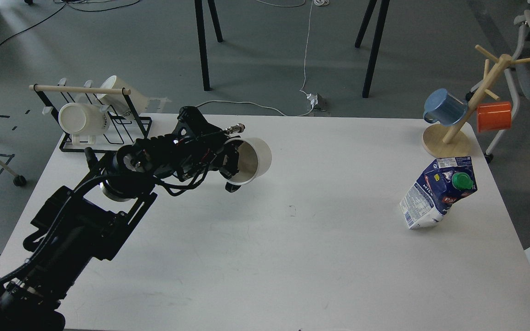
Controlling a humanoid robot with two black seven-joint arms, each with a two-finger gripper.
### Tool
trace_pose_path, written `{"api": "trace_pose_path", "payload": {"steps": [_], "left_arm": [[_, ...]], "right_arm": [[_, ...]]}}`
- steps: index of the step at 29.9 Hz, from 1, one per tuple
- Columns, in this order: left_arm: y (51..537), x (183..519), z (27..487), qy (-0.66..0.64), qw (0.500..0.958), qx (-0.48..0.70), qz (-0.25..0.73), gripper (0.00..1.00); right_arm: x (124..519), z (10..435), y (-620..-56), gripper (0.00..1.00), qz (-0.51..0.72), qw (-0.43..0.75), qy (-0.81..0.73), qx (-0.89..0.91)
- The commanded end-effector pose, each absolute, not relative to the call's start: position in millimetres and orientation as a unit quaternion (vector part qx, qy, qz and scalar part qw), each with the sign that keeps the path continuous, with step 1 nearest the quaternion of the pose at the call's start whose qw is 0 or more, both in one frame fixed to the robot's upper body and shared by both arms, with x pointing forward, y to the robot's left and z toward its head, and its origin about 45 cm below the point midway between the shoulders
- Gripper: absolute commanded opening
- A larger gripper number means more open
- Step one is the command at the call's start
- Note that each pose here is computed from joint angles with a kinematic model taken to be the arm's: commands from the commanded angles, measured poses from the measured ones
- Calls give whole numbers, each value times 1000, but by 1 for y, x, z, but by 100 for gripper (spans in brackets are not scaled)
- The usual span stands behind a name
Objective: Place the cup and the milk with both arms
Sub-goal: 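Lift the mug with the left gripper and swing it upward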
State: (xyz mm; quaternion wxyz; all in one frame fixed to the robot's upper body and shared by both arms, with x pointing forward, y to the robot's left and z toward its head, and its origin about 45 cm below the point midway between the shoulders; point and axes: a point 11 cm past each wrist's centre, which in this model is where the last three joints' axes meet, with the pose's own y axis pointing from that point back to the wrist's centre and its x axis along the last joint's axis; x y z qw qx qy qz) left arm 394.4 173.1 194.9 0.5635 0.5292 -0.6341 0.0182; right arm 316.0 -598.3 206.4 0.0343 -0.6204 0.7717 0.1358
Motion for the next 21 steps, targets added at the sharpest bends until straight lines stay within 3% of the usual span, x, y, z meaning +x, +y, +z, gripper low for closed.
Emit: {"api": "trace_pose_path", "payload": {"steps": [1,9,21], "left_arm": [[171,384,188,-651,543,529,-24,2],[153,374,217,-696,515,500,-22,2],[153,373,220,-701,509,499,-21,2]], "right_arm": [[312,204,-601,100,137,30,775,-616],[311,203,-602,100,138,28,776,-615],[306,202,-609,100,136,24,783,-607]]}}
